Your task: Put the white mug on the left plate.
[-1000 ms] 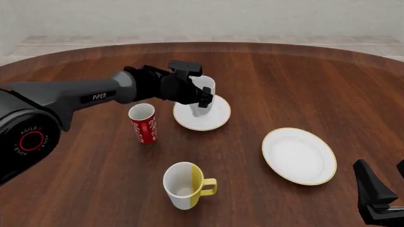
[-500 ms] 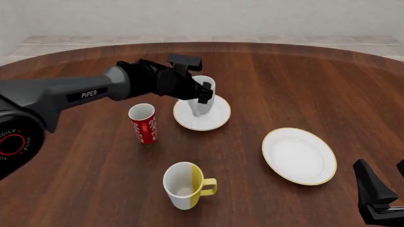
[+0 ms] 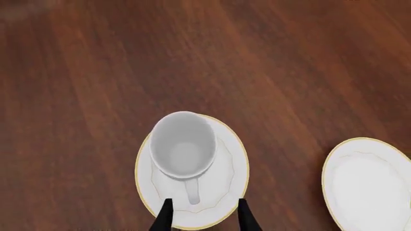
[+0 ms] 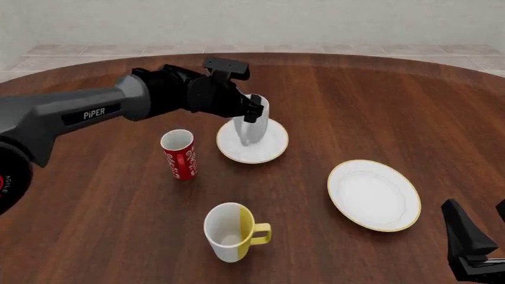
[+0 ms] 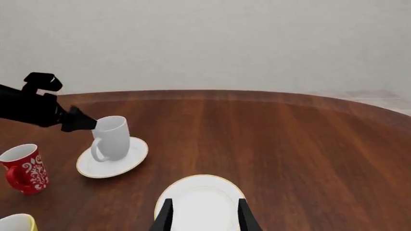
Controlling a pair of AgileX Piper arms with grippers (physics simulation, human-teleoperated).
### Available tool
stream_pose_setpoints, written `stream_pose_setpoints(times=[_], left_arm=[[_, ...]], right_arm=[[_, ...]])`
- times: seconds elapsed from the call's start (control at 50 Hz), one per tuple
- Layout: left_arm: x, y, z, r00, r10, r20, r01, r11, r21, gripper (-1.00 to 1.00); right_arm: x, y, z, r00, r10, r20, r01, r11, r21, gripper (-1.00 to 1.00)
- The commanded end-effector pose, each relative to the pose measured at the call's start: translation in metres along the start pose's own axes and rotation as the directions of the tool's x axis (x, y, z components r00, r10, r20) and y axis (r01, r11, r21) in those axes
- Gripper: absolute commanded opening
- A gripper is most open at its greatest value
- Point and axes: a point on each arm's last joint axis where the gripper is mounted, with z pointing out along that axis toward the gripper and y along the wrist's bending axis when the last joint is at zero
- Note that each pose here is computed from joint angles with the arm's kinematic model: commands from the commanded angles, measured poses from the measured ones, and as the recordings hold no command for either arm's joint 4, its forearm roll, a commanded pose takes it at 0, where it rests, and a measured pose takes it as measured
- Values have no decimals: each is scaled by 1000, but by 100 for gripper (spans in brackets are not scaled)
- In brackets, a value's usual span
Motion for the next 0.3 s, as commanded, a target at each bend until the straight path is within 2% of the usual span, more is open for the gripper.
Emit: stream_pose_setpoints(times=[0.02, 0.3], left_arm=[[-5, -1, -10, 1000, 10, 16, -11, 1000, 3, 100], [-13, -8, -25, 999, 36, 40, -37, 999, 14, 100]], right_arm=[[-1, 0, 0, 1000, -1, 2, 1, 1000, -3, 100], [-4, 1, 0, 1000, -4, 7, 4, 1000, -11, 100]])
